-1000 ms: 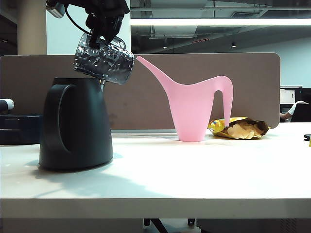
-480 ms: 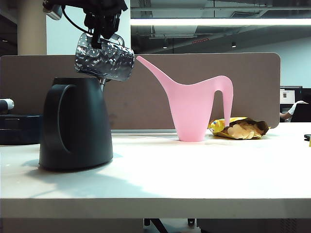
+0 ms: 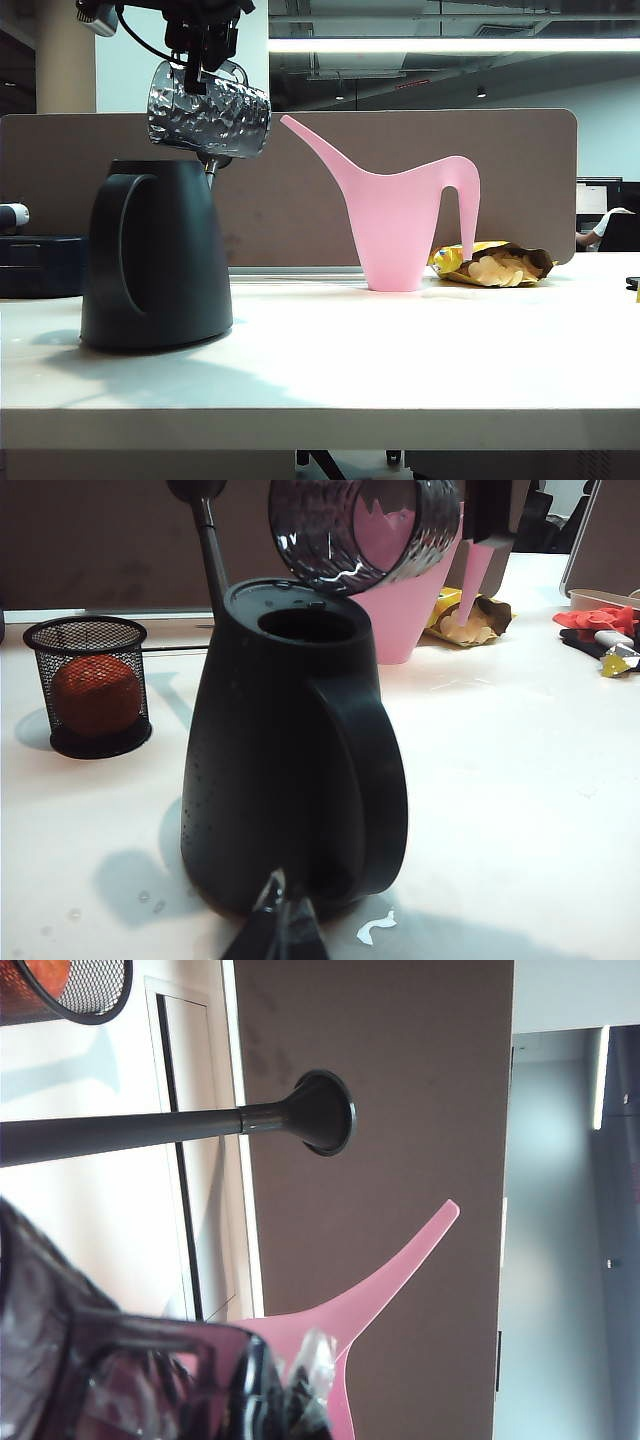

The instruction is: Pour the water from the cup into the kettle.

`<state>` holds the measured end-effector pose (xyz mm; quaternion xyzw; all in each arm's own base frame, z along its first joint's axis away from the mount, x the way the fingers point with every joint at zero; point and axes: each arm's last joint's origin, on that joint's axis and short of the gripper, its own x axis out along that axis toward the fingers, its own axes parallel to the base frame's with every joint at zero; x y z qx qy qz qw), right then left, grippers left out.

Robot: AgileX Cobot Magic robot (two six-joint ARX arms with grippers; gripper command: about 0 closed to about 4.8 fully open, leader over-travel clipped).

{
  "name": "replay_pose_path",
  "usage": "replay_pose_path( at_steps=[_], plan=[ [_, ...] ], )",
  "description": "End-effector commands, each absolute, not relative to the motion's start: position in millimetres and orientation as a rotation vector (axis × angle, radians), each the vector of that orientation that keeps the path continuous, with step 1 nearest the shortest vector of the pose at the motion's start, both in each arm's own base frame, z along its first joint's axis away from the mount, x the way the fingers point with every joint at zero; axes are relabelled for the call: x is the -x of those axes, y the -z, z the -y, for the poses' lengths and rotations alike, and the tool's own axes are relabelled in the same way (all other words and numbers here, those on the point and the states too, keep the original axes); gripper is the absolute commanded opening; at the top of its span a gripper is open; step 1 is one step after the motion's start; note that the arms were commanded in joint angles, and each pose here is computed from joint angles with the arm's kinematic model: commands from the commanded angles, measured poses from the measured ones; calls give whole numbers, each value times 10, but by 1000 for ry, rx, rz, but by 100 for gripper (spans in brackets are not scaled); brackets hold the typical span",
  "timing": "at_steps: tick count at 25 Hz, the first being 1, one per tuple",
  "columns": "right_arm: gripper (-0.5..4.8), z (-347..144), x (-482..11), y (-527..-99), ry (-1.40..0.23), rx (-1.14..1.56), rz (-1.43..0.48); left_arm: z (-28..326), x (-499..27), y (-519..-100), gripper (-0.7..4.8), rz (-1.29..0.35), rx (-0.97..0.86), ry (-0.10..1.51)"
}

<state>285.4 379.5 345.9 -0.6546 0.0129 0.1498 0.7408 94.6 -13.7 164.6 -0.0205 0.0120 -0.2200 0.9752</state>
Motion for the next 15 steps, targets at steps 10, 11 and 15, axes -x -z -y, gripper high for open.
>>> replay_pose_path(
  at_steps=[10, 11, 15],
  plan=[
    [-9, -3824, -2801, -3517, -321, 1427, 1, 137, -946, -1658, -5, -16, 38, 442],
    [-9, -3823, -2802, -3516, -321, 1428, 0, 137, -946, -1658, -5, -16, 38, 442],
    [-9, -3822, -2804, -3513, -321, 1429, -1, 137, -945, -1660, -5, -16, 38, 442]
  ],
)
